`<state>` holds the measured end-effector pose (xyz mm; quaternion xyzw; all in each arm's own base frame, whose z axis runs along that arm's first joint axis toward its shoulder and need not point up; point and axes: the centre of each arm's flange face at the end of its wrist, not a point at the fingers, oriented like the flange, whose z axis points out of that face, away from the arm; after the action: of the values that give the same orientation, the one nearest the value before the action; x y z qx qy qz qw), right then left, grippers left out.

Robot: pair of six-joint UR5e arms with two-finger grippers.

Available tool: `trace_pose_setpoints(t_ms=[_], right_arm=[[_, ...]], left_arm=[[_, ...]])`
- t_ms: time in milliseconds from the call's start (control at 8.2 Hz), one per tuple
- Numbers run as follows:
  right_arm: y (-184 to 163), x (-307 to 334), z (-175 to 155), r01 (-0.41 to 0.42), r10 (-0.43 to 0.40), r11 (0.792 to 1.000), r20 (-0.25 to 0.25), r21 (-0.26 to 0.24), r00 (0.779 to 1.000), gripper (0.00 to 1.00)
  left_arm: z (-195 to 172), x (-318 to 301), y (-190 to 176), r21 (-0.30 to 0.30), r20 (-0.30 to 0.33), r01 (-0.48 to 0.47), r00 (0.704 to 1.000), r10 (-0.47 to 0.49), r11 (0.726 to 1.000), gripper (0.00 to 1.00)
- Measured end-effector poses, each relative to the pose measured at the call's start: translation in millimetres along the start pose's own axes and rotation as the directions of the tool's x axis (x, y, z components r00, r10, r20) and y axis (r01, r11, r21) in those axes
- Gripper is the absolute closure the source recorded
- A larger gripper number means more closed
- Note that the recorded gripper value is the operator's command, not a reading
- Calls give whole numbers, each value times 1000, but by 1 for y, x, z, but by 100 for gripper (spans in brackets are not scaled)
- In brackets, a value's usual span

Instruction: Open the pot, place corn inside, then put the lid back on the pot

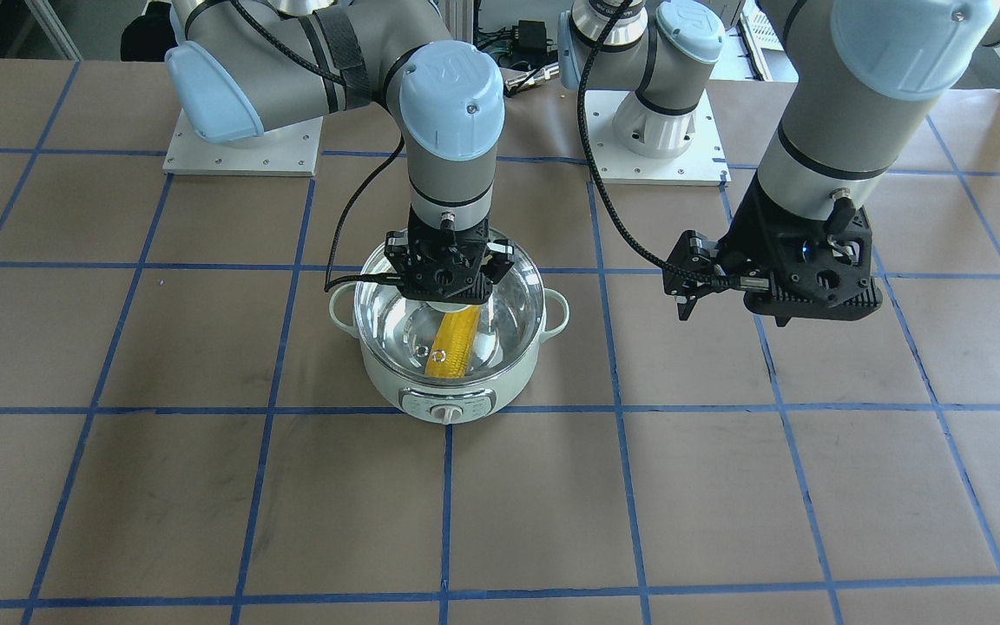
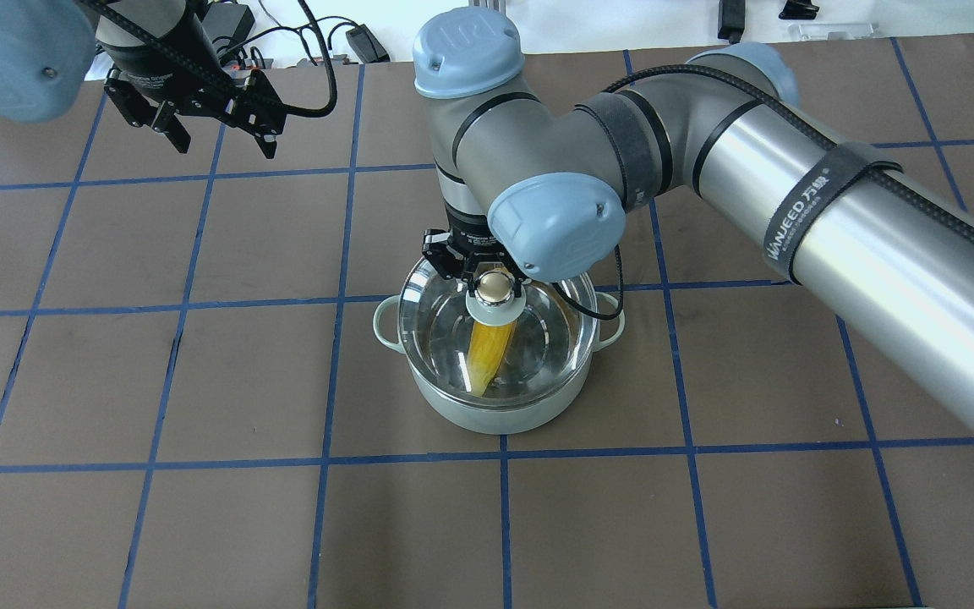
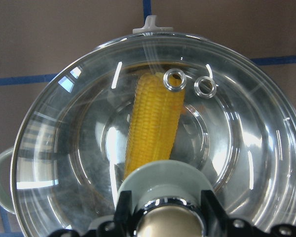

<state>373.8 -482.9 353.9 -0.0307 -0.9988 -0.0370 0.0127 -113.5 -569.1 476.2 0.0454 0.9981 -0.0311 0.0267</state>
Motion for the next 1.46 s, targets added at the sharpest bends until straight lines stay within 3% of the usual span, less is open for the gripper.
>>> trace_pose_setpoints(t_ms=[488, 1463], right_arm=[[0, 0, 1, 1, -1, 1000, -1, 0, 1000, 58], [0, -1, 1, 1, -1, 1000, 5, -4, 1000, 55]], left_arm=[[-15, 1, 9, 20, 3, 1, 1000, -1, 1000, 0], [-7, 2, 13, 5, 0, -2, 1000, 2, 1000, 0]])
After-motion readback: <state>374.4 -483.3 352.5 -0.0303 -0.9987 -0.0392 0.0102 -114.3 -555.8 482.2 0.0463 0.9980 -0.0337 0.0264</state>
